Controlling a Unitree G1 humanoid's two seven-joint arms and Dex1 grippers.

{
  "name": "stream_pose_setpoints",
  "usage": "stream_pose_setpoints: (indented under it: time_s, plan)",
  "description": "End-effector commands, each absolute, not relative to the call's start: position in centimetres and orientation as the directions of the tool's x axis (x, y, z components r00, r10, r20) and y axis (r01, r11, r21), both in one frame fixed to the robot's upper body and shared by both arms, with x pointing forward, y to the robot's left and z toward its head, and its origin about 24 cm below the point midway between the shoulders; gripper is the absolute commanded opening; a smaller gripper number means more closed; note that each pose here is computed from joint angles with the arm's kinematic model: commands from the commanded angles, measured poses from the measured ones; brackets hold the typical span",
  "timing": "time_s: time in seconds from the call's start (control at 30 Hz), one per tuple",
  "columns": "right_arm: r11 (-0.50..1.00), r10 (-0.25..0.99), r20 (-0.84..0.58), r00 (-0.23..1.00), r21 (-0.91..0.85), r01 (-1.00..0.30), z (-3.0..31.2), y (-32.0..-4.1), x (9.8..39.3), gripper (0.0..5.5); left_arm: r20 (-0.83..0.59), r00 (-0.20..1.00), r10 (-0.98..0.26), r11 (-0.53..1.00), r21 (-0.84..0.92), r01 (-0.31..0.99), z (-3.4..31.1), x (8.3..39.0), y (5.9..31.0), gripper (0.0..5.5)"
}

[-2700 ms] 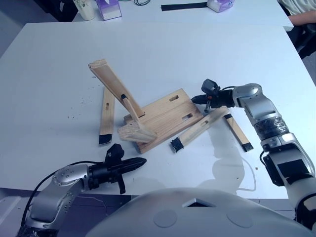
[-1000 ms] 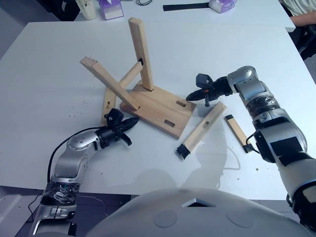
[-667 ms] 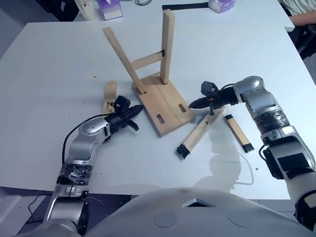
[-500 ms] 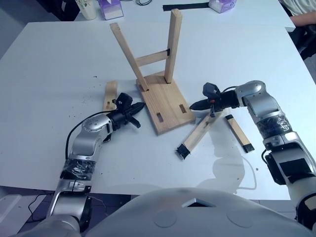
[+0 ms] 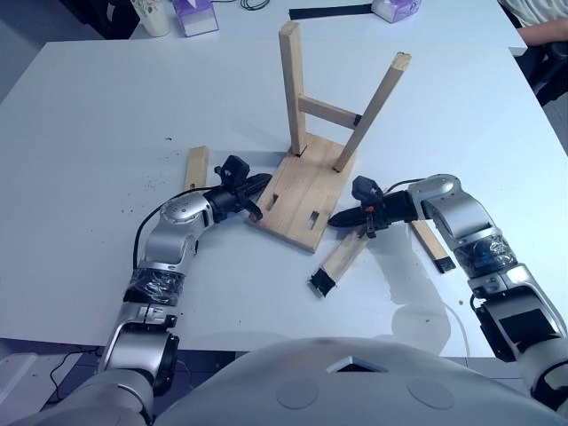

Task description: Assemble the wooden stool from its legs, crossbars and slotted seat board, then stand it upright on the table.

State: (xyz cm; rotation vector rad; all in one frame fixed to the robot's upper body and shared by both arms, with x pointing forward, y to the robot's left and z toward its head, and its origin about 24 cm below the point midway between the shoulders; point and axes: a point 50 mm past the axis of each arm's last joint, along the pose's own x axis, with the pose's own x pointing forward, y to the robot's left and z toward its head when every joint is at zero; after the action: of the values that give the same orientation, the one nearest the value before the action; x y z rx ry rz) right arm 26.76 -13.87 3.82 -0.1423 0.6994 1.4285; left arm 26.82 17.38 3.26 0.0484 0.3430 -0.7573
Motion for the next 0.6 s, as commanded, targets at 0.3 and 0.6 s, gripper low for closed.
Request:
stream_pose_setpoints:
  time_s: [0.3, 0.6]
  plan:
    - [0.211, 0.817, -0.575, 0.041, 0.233, -0.949, 4.5, -14.1, 29.0, 0.02, -0.318, 0.656, -0.684, 0.724, -0.193, 0.662, 2.2, 21.7, 16.4, 0.0]
    - [0.217, 0.82, -0.569, 0.057, 0.217, -0.952, 4.8, -13.7, 29.5, 0.02, -0.318, 0.686, -0.654, 0.753, -0.186, 0.631, 2.6, 21.5, 16.7, 0.0]
